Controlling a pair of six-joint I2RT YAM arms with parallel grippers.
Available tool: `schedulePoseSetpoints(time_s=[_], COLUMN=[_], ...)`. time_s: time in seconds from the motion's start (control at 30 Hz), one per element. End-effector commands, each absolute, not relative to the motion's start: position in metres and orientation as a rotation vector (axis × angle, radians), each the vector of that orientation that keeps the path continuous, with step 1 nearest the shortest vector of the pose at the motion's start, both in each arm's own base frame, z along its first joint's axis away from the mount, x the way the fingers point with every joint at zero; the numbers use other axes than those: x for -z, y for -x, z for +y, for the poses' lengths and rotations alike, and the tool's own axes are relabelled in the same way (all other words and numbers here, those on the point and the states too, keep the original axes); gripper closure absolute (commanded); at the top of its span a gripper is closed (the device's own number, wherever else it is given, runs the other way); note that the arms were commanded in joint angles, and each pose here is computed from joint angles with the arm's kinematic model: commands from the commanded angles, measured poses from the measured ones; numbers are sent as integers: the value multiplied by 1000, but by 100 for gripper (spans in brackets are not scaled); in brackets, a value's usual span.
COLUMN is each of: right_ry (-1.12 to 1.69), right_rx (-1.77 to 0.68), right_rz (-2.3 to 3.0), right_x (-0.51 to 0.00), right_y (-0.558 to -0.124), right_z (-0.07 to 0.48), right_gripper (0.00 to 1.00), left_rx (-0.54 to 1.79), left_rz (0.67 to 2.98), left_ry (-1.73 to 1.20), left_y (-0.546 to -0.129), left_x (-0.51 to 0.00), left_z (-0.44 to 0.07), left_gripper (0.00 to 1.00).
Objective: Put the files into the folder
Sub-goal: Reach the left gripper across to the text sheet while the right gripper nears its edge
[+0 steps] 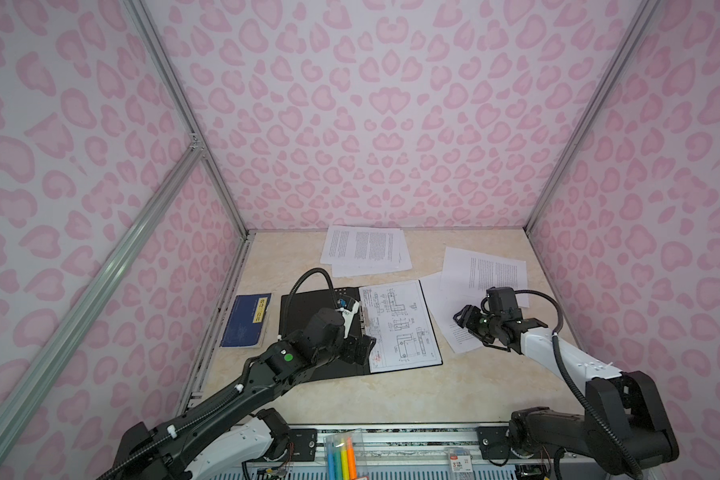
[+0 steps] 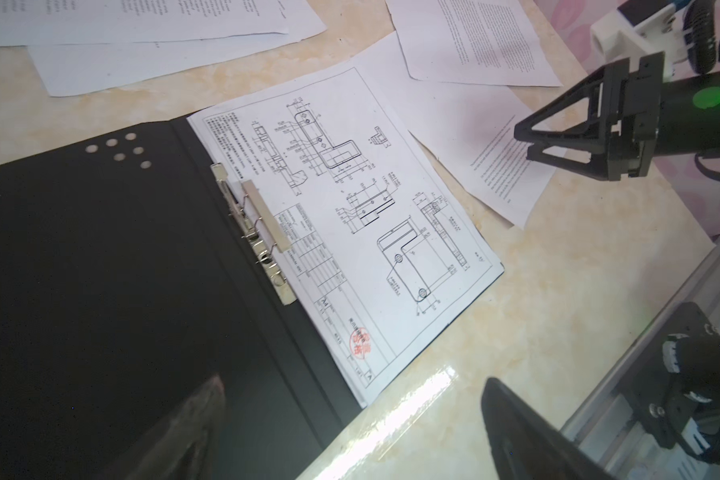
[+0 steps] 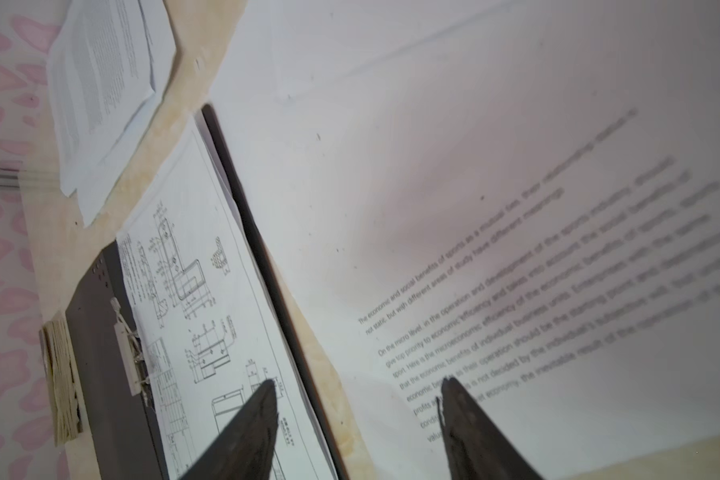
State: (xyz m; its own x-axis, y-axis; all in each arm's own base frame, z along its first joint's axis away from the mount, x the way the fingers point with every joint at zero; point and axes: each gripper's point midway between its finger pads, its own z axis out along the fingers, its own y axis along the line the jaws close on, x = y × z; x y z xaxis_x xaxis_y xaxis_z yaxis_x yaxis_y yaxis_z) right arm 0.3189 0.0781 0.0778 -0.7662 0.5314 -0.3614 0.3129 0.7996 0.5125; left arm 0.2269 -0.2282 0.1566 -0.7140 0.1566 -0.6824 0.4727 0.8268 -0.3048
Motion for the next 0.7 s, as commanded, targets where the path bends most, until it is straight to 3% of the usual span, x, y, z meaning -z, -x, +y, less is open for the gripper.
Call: schedulePoseSetpoints(time_s=[0.0,0.3,0.67], right_ry=[-632,-895,-970], right_rx=[-465,-375,-559], right_rz=[2507,2442,2520], right_x=[-77,-55,-12], right_y=[-330,-360,-326], right_z=[44,-38,-12], right_gripper=[32,33,34], left_rx=[812,947,1034], left_rz=[2295,2386,2457], left_ry=[-454,-565,-622], left_y=[-243,-291,-325], left_x=[-175,-151,-103], left_z=[-280,-434,-508], left_gripper=[1,9,16])
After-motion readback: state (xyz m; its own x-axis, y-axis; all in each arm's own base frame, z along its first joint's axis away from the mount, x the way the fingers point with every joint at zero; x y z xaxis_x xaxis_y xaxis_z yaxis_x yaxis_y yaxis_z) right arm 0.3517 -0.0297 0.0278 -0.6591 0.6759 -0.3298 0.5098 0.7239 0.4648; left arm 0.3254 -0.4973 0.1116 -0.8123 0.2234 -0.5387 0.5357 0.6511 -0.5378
